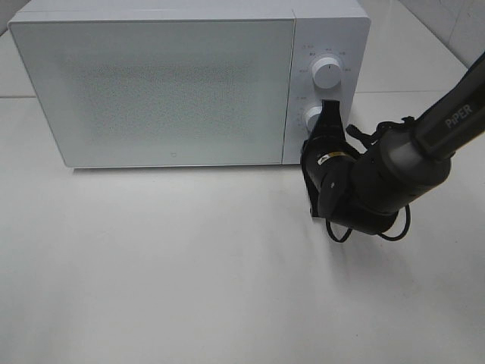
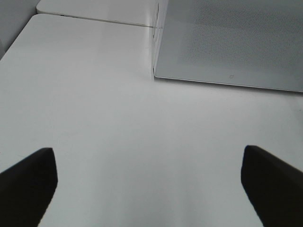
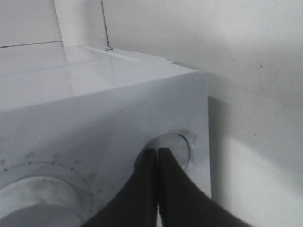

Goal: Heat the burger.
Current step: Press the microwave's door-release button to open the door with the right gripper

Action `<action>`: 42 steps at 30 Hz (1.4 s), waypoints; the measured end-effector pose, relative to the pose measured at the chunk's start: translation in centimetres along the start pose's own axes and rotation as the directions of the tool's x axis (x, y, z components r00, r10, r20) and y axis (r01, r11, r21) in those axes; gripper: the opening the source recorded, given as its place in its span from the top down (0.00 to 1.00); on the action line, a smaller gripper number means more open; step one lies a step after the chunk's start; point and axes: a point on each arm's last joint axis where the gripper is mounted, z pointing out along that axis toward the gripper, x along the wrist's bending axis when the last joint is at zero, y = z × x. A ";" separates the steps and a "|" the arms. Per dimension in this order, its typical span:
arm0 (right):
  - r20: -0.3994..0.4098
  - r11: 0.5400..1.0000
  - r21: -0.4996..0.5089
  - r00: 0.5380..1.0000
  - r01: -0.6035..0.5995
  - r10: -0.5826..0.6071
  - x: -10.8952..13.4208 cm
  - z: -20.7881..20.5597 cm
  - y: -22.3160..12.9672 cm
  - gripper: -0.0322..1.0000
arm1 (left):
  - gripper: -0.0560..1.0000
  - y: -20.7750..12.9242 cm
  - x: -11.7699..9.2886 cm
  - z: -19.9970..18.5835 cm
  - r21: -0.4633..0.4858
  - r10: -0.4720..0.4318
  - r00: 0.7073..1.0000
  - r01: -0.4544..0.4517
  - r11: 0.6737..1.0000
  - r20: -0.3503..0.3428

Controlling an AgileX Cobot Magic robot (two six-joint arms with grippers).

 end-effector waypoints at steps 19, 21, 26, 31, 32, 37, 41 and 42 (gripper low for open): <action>-0.012 0.998 -0.039 0.999 -0.049 0.049 -0.3 1.5 -0.5 0.94 | 0.03 0.0 0.0 0.0 0.000 0.000 1.000 0.000 1.000 0.000; -0.013 0.998 -0.038 0.999 -0.048 0.047 -0.3 1.5 -0.5 0.94 | 0.03 0.0 0.0 0.0 0.000 0.000 1.000 0.000 1.000 0.000; -0.012 0.998 -0.037 0.999 -0.046 0.046 -0.4 1.5 -0.5 0.94 | 0.03 0.0 0.0 0.0 0.000 0.000 1.000 0.000 1.000 0.000; -0.007 0.999 -0.028 0.999 -0.039 0.039 -0.4 1.5 -0.6 0.94 | 0.03 0.0 0.0 0.0 0.000 0.000 1.000 0.000 1.000 0.000; -0.010 0.999 -0.022 0.999 -0.034 0.034 -0.3 1.5 -0.6 0.94 | 0.03 0.0 0.0 0.0 0.000 0.000 1.000 0.000 1.000 0.000; -0.011 1.000 -0.006 1.000 -0.014 0.014 -0.3 1.3 -0.5 0.94 | 0.03 0.0 0.0 0.0 0.000 0.000 1.000 0.000 1.000 0.000; -0.024 1.000 0.001 1.000 0.008 -0.008 -0.1 0.8 -0.2 0.94 | 0.03 0.0 0.0 0.0 0.000 0.000 1.000 0.000 1.000 0.000; -0.024 1.000 0.001 1.000 0.008 -0.008 -0.1 0.8 -0.2 0.94 | 0.03 0.0 0.0 0.0 0.000 0.000 1.000 0.000 1.000 0.000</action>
